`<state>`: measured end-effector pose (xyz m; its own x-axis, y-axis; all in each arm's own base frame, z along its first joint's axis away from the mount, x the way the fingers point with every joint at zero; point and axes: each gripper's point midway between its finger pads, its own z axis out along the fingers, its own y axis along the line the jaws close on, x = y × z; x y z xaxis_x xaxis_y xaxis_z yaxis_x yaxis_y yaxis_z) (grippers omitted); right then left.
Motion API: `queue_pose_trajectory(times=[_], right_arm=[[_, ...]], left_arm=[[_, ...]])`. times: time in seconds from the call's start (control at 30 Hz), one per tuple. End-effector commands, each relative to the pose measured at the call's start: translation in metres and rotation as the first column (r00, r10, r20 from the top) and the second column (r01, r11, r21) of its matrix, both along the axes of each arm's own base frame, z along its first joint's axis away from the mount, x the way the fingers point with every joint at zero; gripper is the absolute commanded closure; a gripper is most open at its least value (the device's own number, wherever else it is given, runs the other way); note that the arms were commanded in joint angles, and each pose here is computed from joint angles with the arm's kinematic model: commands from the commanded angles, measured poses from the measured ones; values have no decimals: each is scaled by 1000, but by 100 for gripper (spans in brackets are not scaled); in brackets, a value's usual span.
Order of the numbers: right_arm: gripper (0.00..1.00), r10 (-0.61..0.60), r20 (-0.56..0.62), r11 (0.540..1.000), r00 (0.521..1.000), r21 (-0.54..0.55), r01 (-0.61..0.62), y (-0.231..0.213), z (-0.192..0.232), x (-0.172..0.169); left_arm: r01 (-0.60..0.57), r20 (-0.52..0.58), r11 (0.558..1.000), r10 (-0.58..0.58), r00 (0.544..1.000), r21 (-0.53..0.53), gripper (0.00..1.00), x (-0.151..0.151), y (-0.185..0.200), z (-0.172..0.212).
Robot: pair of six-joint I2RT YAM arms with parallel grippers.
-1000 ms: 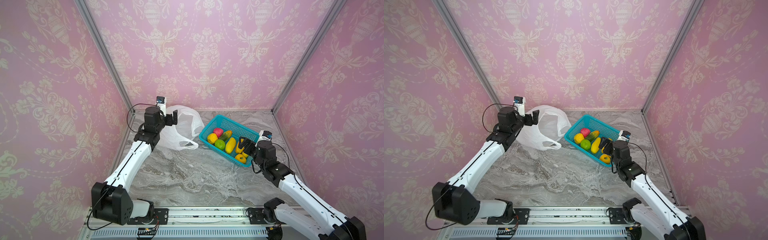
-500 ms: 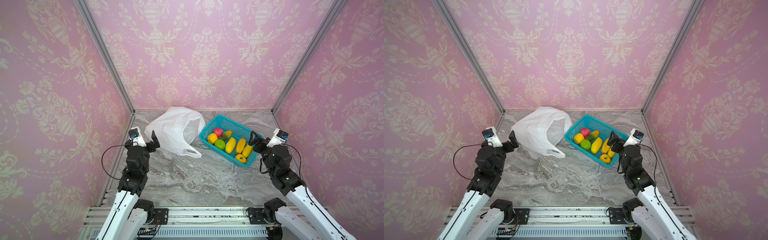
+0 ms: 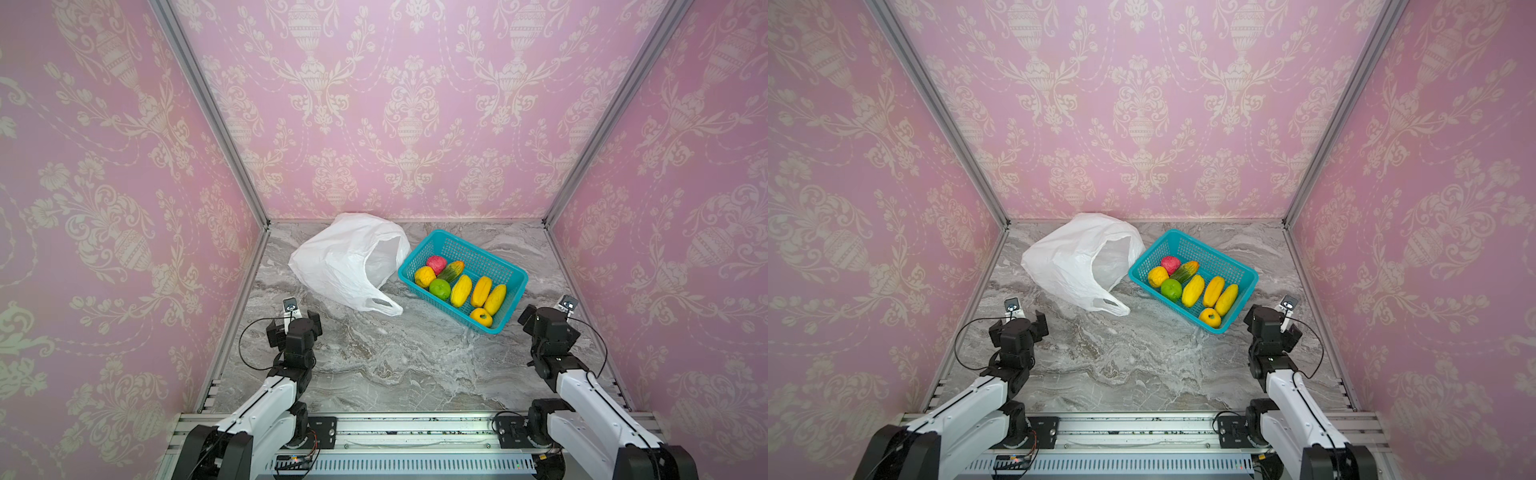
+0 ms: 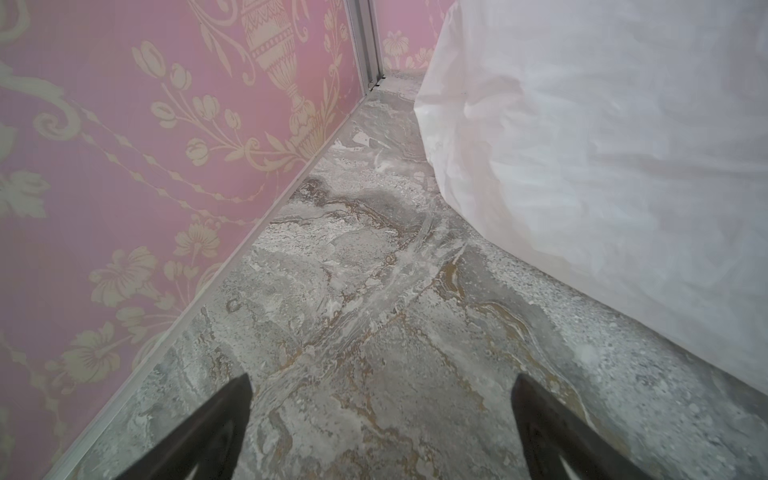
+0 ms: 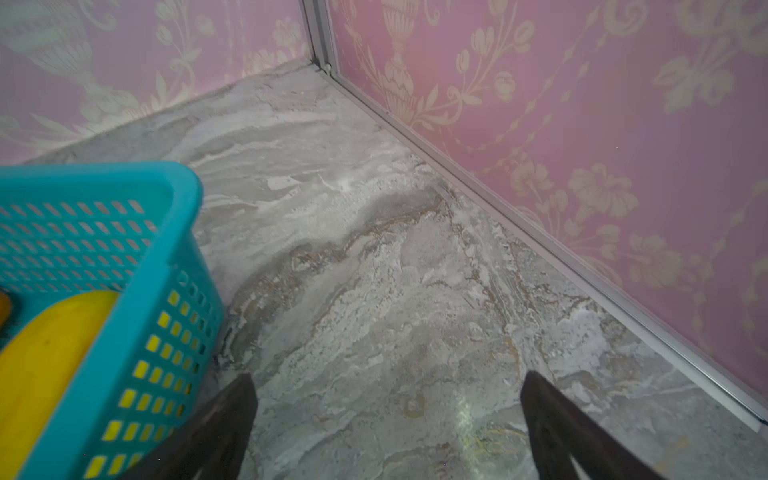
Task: Untie the knot of the plastic bag and take out the fruit
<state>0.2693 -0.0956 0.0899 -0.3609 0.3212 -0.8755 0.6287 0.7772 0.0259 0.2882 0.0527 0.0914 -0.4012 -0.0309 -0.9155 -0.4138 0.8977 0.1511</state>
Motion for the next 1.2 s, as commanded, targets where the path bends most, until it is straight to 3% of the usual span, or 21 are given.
queue_pose_trajectory(times=[0.0, 0.07, 0.23, 0.37, 0.47, 0.53, 0.73, 0.87, 0.93, 1.0, 1.17], right_arm=[[0, 52, 75, 998, 996, -48, -49, 1, 22, 29], [0, 91, 69, 995, 993, -40, -88, 6, 20, 40], [0, 167, 243, 986, 955, -64, -156, 17, 32, 59], [0, 222, 299, 975, 928, -89, -205, 23, 30, 87], [0, 279, 174, 960, 944, -59, -273, 34, 22, 101], [0, 318, 177, 948, 932, -75, -309, 41, 23, 105], [0, 406, 198, 913, 892, -127, -387, 59, 24, 104], [0, 510, 178, 860, 841, -131, -494, 79, 10, 107], [0, 506, 250, 862, 825, -180, -474, 78, 17, 106], [0, 433, 237, 901, 869, -148, -409, 65, 14, 102], [0, 493, 207, 870, 845, -147, -471, 76, 13, 114]], left_arm=[[-10, 82, 999, 5, 997, 52, 1, 26, 2, 27], [2, 97, 997, -9, 995, 73, 1, 33, 1, 29], [27, 151, 997, -39, 988, 76, 1, 48, 1, 30], [104, 162, 992, -113, 980, 66, 1, 63, -7, 28], [130, 178, 990, -137, 974, 50, 1, 72, -9, 28], [193, 161, 981, -186, 969, -30, 1, 80, -14, 16], [316, 169, 948, -305, 937, -45, 1, 92, -29, -7], [302, 144, 951, -292, 946, -58, 1, 98, -26, -9], [274, 146, 960, -263, 954, -60, 1, 98, -21, -8], [272, 148, 961, -261, 954, -60, 1, 97, -21, -8], [335, 154, 941, -323, 934, -57, 1, 98, -31, -8]])
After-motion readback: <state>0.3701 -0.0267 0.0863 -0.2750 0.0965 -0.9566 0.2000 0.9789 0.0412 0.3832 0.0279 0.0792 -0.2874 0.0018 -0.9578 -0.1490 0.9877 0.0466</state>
